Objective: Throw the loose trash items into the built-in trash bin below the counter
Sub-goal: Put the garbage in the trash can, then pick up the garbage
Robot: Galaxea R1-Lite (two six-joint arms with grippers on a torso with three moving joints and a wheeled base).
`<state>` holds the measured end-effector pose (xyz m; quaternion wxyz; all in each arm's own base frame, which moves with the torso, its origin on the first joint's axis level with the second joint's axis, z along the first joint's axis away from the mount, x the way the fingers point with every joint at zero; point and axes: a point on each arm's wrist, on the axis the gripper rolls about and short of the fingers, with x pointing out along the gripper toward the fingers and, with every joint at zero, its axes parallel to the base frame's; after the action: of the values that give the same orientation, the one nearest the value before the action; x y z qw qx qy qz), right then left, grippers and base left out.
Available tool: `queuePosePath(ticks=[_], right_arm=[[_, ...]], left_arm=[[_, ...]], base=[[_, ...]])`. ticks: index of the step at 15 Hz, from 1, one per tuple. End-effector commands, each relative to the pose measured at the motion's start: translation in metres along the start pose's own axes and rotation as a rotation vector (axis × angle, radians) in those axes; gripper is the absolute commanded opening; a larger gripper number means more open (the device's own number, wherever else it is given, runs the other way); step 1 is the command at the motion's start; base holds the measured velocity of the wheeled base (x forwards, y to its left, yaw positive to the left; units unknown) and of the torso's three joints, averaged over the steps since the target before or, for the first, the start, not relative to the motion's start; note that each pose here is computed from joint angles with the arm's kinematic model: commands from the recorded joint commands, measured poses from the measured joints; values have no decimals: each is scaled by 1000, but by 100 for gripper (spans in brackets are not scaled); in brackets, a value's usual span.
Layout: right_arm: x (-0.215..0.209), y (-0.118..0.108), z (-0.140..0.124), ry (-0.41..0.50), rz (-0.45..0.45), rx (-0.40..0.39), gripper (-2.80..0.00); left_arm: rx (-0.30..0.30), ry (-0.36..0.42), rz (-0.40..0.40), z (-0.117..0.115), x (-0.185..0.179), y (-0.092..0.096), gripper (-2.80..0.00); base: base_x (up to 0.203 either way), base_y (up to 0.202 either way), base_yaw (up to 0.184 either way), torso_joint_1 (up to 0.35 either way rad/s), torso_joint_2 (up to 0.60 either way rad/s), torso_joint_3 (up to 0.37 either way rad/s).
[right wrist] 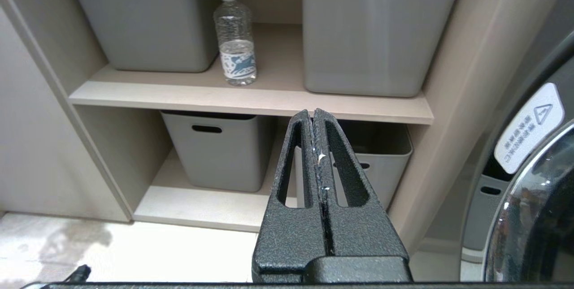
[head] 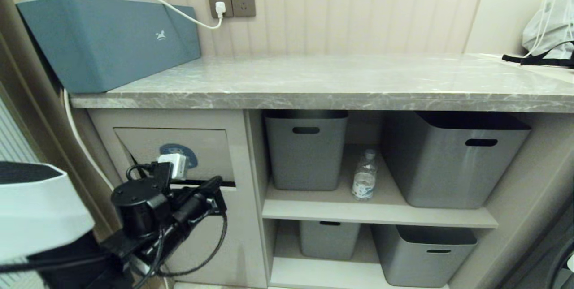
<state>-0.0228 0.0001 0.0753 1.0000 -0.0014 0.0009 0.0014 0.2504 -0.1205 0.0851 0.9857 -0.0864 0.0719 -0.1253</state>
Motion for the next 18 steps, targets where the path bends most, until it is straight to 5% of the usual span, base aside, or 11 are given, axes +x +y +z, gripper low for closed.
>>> queuePosePath(ticks=[1,5,9,12,15,18], right_arm=[[0,0,0,0,0,0,-280],[0,0,0,0,0,0,-280],[0,0,0,0,0,0,-280],[0,0,0,0,0,0,-280],[0,0,0,0,0,0,-280],[0,0,0,0,0,0,-280]], left_arm=[[-3,-13,-121,5,-28,-31,-280],[28,52,-227,-26,-8,-73,-280],[25,-84,-272,-38,69,-113,-280],[34,-162,-412,-34,114,-136,-280],[116,-12,-558,-67,138,-143,-280],[206,34,-572,-95,153,-141,-280]], base=[[0,0,0,0,0,0],[0,0,0,0,0,0],[0,0,0,0,0,0],[0,0,0,0,0,0],[0,0,0,0,0,0],[0,0,0,0,0,0]])
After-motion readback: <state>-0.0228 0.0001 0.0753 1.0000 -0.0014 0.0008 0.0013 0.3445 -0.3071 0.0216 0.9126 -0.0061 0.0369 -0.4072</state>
